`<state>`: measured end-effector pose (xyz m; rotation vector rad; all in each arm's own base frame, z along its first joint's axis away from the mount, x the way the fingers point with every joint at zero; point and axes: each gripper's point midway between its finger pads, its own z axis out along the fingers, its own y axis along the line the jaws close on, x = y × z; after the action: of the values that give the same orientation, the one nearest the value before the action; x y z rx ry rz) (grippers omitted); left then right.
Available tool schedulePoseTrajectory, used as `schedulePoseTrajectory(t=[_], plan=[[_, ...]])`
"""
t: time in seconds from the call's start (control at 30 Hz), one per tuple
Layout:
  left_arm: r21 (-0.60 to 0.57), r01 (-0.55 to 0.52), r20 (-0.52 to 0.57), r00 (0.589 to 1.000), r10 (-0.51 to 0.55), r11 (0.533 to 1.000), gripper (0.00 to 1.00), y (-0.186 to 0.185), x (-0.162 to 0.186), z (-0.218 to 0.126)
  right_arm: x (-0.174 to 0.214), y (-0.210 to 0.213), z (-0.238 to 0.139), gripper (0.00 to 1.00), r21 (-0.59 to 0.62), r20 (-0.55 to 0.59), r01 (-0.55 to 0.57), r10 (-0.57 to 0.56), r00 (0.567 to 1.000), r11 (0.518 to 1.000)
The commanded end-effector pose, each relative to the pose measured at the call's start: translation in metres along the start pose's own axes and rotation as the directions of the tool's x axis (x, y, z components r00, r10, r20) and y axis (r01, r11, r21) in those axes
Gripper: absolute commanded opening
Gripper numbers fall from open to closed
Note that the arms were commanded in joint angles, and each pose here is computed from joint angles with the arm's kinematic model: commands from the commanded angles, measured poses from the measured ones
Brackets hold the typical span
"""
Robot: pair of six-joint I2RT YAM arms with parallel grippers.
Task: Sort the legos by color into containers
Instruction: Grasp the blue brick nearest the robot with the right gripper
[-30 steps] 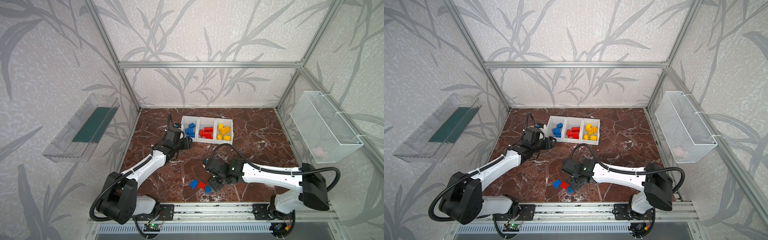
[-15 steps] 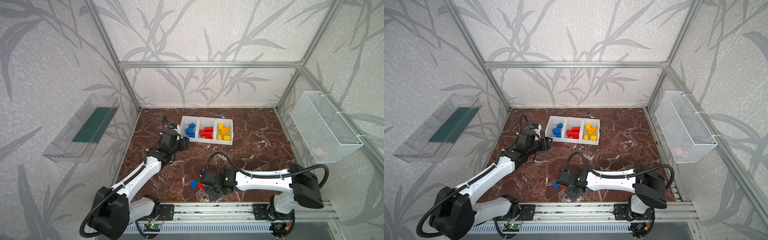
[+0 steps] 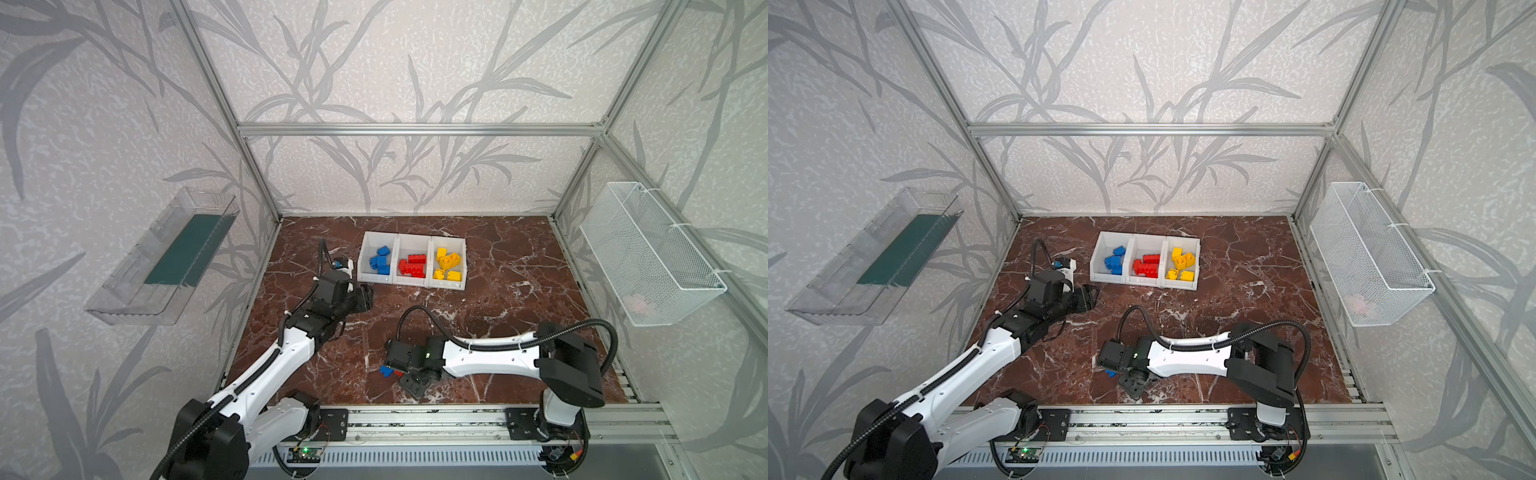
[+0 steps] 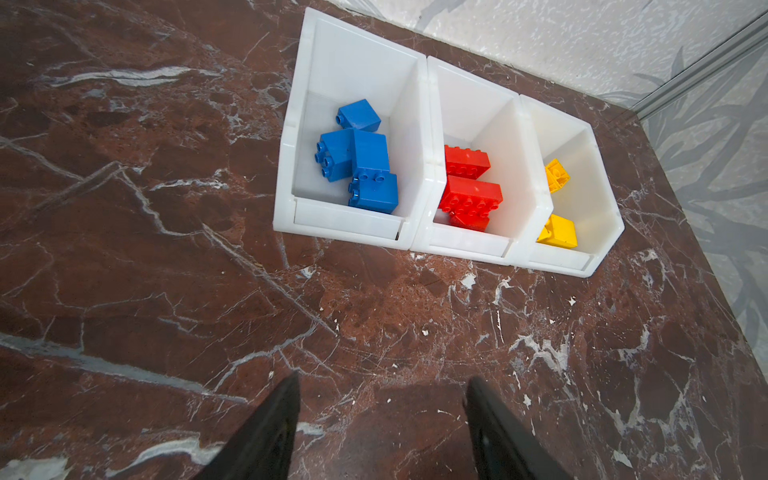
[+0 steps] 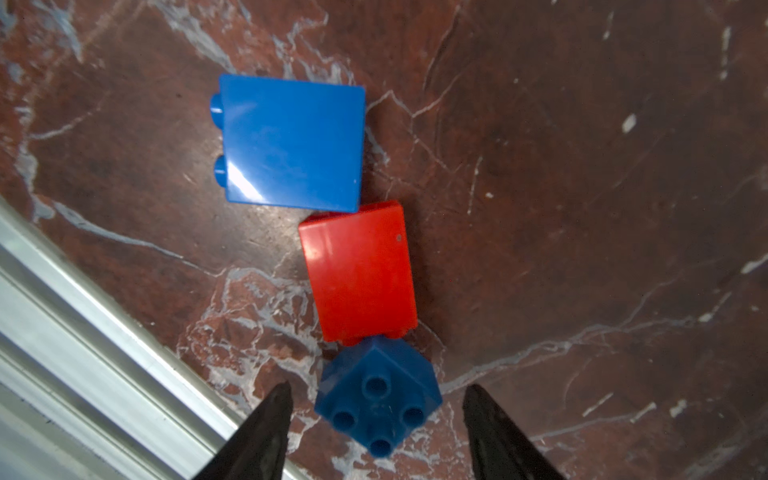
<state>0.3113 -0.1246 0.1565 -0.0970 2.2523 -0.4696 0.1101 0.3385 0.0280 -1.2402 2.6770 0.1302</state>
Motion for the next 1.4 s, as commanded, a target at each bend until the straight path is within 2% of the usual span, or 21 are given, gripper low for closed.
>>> schedulePoseTrajectory(t=[0.0, 0.33, 0.4, 0.6, 0.87, 1.07, 1.27, 1.37], plan=[[-0.014, 0.018, -0.009, 1.0, -0.018, 1.0, 0.66, 0.005, 0.005, -0.002, 0.0, -0.002, 0.002, 0.63, 0.008, -0.015, -0.015, 0.015, 1.0, 1.0], [-0.02, 0.034, -0.032, 0.999, -0.035, 0.999, 0.66, 0.009, 0.016, 0.002, 0.002, -0.014, 0.008, 0.52, 0.035, -0.024, -0.085, 0.086, 0.996, 0.996], [-0.022, 0.035, -0.033, 0.999, -0.036, 0.999, 0.66, 0.01, 0.017, 0.002, 0.003, -0.017, 0.009, 0.52, 0.044, -0.031, -0.093, 0.094, 0.995, 0.995], [-0.027, 0.036, -0.04, 0.999, -0.037, 0.999, 0.66, 0.012, 0.02, 0.003, 0.013, -0.033, 0.006, 0.62, 0.106, -0.05, -0.152, 0.158, 0.986, 0.983], [-0.023, 0.035, -0.045, 0.998, -0.036, 0.999, 0.66, 0.011, 0.022, 0.004, 0.023, -0.039, 0.006, 0.62, 0.115, -0.058, -0.205, 0.212, 0.976, 0.972], [-0.02, 0.038, -0.045, 0.998, -0.039, 0.999, 0.66, 0.011, 0.022, 0.004, 0.021, -0.046, 0.008, 0.5, 0.123, -0.04, -0.258, 0.265, 0.963, 0.958], [-0.011, 0.036, -0.045, 0.998, -0.037, 0.999, 0.66, 0.009, 0.022, 0.003, 0.012, -0.044, 0.008, 0.35, 0.116, -0.021, -0.251, 0.255, 0.967, 0.961], [-0.019, 0.037, -0.041, 0.998, -0.038, 0.999, 0.66, 0.011, 0.022, 0.001, 0.01, -0.045, 0.004, 0.31, 0.109, -0.006, -0.246, 0.248, 0.969, 0.963]])
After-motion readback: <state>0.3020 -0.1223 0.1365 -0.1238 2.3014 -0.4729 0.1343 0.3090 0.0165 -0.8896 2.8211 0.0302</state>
